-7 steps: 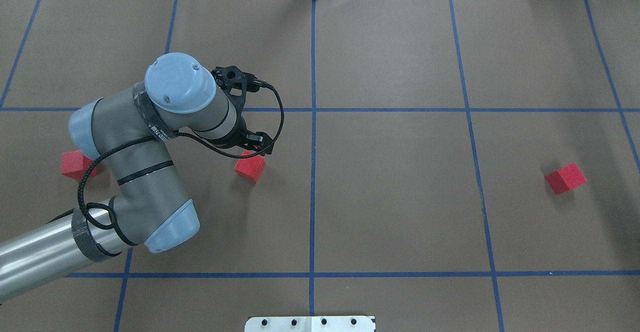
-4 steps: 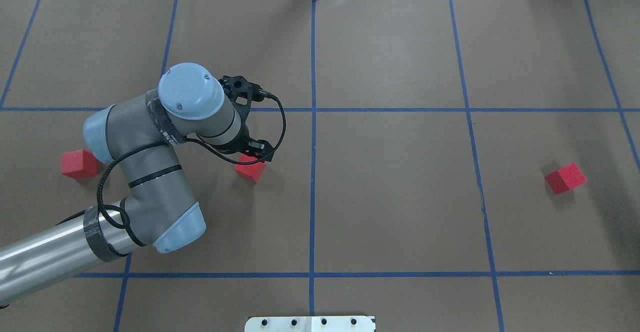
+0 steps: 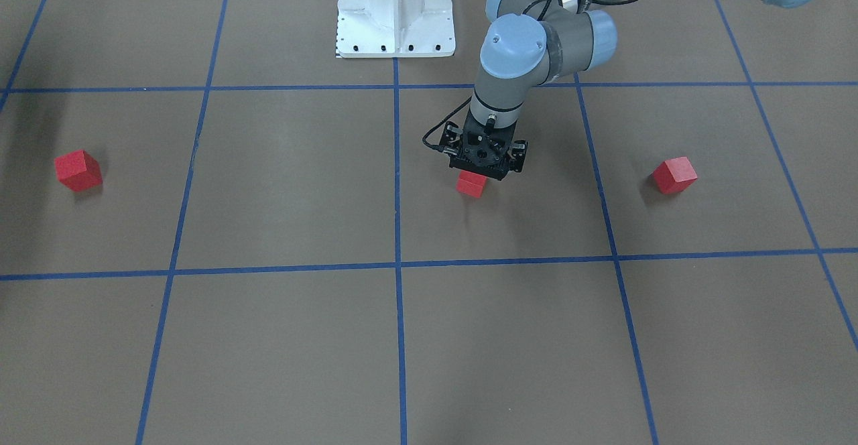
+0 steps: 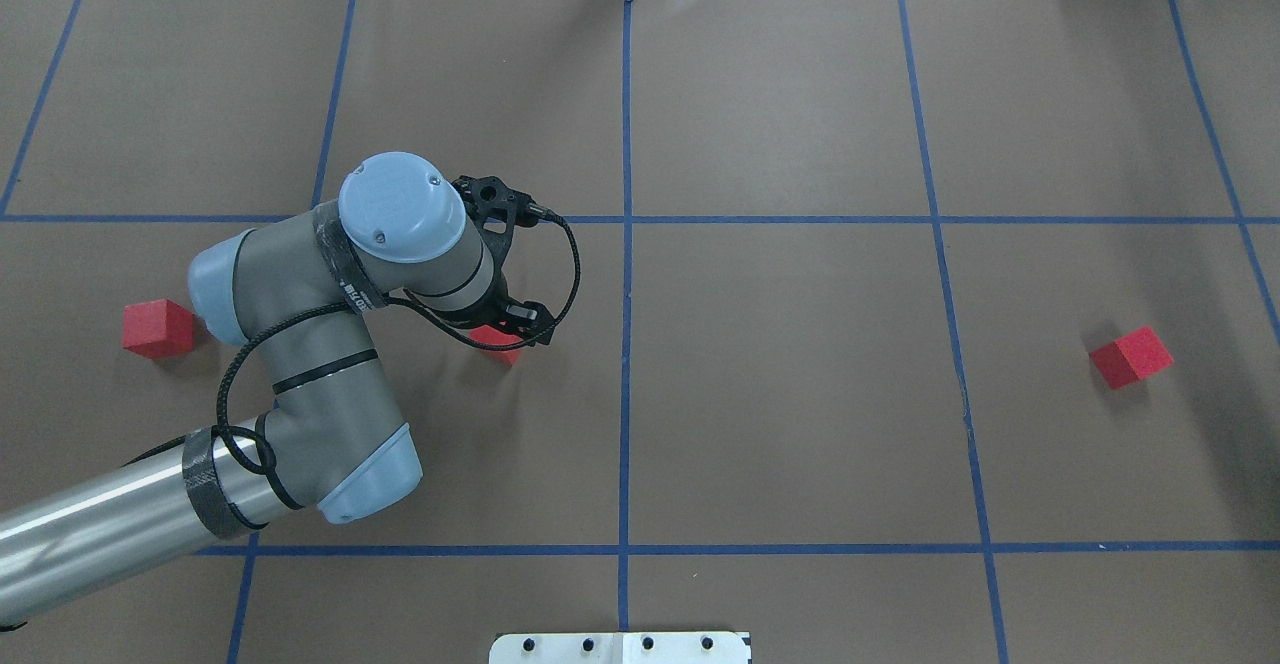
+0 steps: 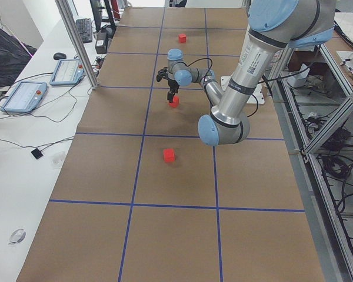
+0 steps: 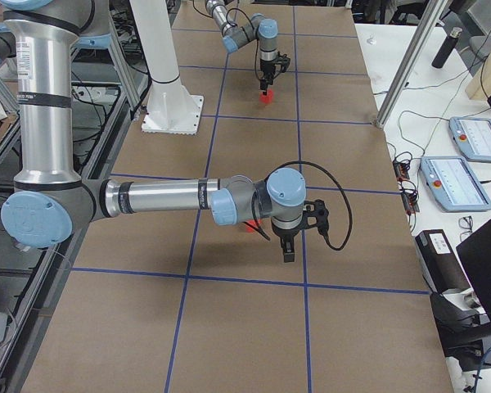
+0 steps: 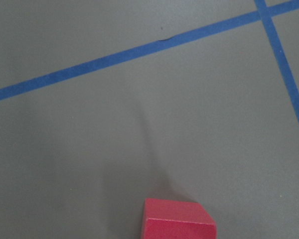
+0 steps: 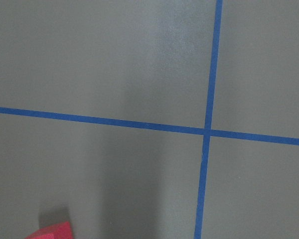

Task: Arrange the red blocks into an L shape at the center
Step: 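Reach the left gripper down to the middle red cube and grasp it, then carry the red cube with the left gripper to the center grid crossing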

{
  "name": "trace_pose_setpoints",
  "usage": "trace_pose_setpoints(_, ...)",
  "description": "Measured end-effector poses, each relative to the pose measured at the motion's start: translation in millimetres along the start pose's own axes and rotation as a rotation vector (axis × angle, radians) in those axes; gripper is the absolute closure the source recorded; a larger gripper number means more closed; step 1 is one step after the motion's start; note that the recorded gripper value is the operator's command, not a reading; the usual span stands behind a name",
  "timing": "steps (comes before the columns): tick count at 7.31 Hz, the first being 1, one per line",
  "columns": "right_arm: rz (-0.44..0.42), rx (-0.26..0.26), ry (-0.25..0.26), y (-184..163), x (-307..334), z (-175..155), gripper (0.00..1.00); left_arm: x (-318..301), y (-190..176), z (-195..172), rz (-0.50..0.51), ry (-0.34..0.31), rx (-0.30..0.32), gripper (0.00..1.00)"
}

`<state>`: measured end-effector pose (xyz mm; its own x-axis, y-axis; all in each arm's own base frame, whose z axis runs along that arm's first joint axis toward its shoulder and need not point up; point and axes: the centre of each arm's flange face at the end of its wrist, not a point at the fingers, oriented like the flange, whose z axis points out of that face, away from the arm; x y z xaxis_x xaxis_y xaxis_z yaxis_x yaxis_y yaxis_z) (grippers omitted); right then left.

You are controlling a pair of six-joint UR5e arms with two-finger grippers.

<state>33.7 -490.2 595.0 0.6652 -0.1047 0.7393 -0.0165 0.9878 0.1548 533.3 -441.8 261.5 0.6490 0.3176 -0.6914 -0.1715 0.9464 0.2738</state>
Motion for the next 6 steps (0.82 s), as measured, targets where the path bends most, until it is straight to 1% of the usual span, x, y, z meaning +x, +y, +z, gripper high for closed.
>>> trace_pose_setpoints(2, -0.008, -0.005, -0.001, -1, -4, 3, 0.01, 2, 4, 13, 0.003, -0.009, -0.013, 0.02)
trace_pose_setpoints(3, -0.01, -0.007, -0.002, -2, -5, 3, 0.01, 3, 5, 18, 0.004, -0.007, -0.014, 0.19)
trace_pose_setpoints(4, -0.01, -0.007, -0.002, -2, -5, 4, 0.01, 2, 5, 21, 0.005, -0.006, -0.015, 0.49)
trace_pose_setpoints(5, -0.011, -0.007, -0.002, -2, -6, 4, 0.01, 2, 5, 23, 0.004, -0.005, -0.016, 0.95)
trace_pose_setpoints(6, -0.011, -0.007, -0.002, -2, -6, 4, 0.01, 2, 5, 23, 0.004, -0.004, -0.015, 1.0)
